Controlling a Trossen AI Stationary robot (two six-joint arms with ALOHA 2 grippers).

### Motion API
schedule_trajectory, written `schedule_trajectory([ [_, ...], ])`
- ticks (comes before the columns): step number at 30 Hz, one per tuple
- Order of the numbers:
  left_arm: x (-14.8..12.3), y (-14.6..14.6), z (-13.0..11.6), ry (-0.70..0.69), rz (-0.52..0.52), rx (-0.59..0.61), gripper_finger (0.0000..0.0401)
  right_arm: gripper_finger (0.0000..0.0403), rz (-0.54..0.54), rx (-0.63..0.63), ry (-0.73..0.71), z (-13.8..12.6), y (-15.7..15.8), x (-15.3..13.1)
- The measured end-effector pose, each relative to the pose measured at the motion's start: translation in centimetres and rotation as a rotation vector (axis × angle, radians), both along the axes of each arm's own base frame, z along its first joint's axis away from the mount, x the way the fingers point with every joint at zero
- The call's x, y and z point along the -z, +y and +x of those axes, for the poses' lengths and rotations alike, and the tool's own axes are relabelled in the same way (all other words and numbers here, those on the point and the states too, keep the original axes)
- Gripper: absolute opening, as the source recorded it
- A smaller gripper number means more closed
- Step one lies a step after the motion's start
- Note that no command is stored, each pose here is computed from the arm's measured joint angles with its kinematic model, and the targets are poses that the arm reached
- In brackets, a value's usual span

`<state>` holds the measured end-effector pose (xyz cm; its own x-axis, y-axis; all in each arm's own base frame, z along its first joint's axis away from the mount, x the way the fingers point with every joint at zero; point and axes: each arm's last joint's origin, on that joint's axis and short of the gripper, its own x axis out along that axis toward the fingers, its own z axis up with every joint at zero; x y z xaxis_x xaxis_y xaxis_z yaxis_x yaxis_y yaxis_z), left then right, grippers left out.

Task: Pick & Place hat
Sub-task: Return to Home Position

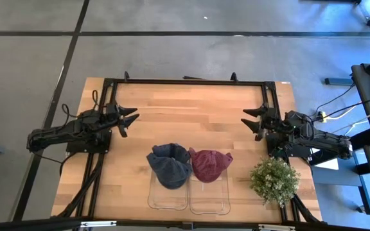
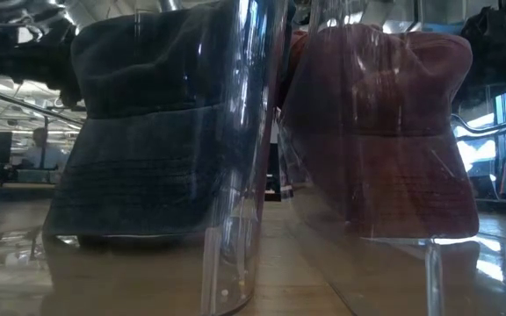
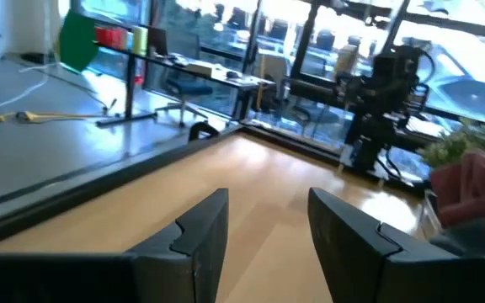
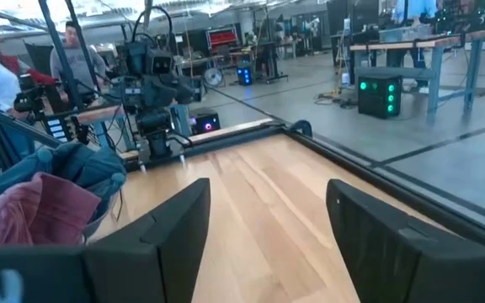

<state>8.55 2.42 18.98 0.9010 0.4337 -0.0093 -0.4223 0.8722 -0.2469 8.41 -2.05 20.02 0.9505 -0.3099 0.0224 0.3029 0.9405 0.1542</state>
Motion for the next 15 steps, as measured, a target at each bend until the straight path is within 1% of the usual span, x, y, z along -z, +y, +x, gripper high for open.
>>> schedule_trajectory([
  [6,1.7,0.0,0.5,0.007,-0.009,0.034,0.0161,0.0237,-0.005,-0.001,-0.029,0.5,-0.1,1.1],
  [9,1.7,-0.1,0.7,-0.029,0.002,0.069,0.0159,0.0237,0.003,-0.001,-0.043,0.7,-0.1,1.7],
  [15,1.8,0.0,0.8,-0.020,0.034,0.065,0.0157,0.0237,0.021,-0.002,-0.028,1.1,-0.2,3.1],
])
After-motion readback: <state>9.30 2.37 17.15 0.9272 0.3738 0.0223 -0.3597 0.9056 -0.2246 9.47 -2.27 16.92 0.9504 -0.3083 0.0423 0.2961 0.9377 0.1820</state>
